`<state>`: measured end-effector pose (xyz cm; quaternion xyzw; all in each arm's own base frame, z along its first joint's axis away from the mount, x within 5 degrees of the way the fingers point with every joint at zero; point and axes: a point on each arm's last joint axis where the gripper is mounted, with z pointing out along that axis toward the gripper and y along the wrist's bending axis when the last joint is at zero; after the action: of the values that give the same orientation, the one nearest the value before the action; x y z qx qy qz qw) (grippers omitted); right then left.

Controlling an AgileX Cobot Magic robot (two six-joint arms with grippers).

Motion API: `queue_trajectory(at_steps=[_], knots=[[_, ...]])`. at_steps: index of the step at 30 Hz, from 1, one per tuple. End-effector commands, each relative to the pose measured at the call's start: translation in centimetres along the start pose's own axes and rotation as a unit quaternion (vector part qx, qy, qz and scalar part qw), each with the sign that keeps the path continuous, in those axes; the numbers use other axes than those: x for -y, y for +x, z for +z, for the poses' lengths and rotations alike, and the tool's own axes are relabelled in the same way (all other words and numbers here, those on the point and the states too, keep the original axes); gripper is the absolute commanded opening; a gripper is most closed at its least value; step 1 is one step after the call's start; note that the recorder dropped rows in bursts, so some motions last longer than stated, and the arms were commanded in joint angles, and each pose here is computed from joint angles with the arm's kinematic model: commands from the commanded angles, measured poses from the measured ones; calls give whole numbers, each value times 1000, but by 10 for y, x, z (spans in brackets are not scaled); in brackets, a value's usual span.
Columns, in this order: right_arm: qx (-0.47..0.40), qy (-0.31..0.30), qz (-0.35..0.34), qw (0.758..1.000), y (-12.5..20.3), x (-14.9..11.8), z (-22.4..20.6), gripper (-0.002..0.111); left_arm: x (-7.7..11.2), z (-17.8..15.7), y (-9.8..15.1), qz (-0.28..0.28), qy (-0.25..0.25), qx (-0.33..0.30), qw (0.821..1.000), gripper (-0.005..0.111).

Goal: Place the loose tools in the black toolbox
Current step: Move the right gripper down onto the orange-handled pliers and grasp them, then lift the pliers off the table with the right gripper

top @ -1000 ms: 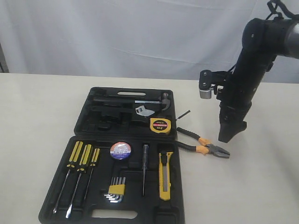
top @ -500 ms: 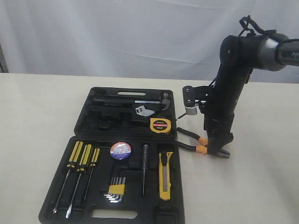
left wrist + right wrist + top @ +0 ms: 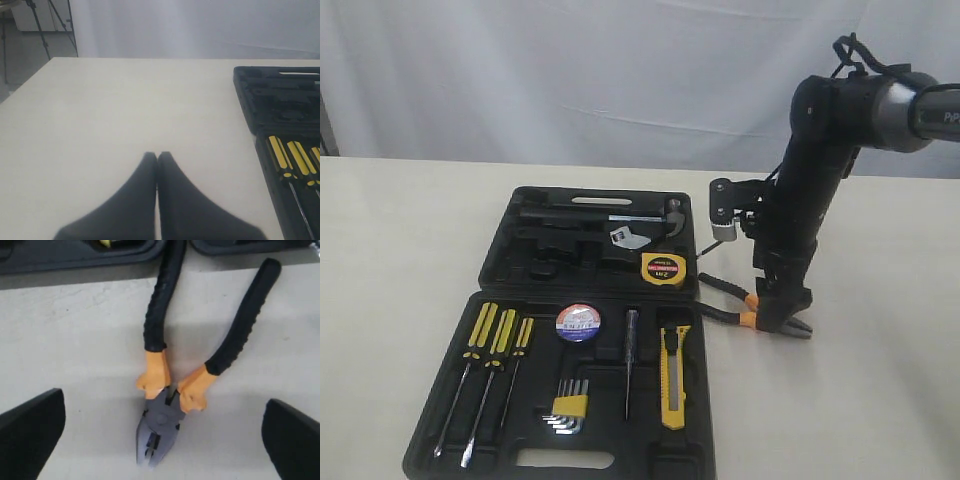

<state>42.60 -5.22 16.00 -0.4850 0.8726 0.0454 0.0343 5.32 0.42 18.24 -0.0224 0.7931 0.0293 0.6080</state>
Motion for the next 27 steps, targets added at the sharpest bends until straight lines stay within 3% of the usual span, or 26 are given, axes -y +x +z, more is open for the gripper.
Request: queue_trajectory(at_steps=[1, 20, 27], knots=[[-4, 4, 31, 1000, 1, 4, 9, 105, 1, 0, 0, -5, 4, 3, 1000, 0], [-2, 1, 67, 998, 2, 15, 54, 105, 1, 0, 0, -5, 4, 3, 1000, 0], [-33, -70, 69, 995, 7, 4, 68, 105, 1, 0, 0, -5, 4, 3, 1000, 0]])
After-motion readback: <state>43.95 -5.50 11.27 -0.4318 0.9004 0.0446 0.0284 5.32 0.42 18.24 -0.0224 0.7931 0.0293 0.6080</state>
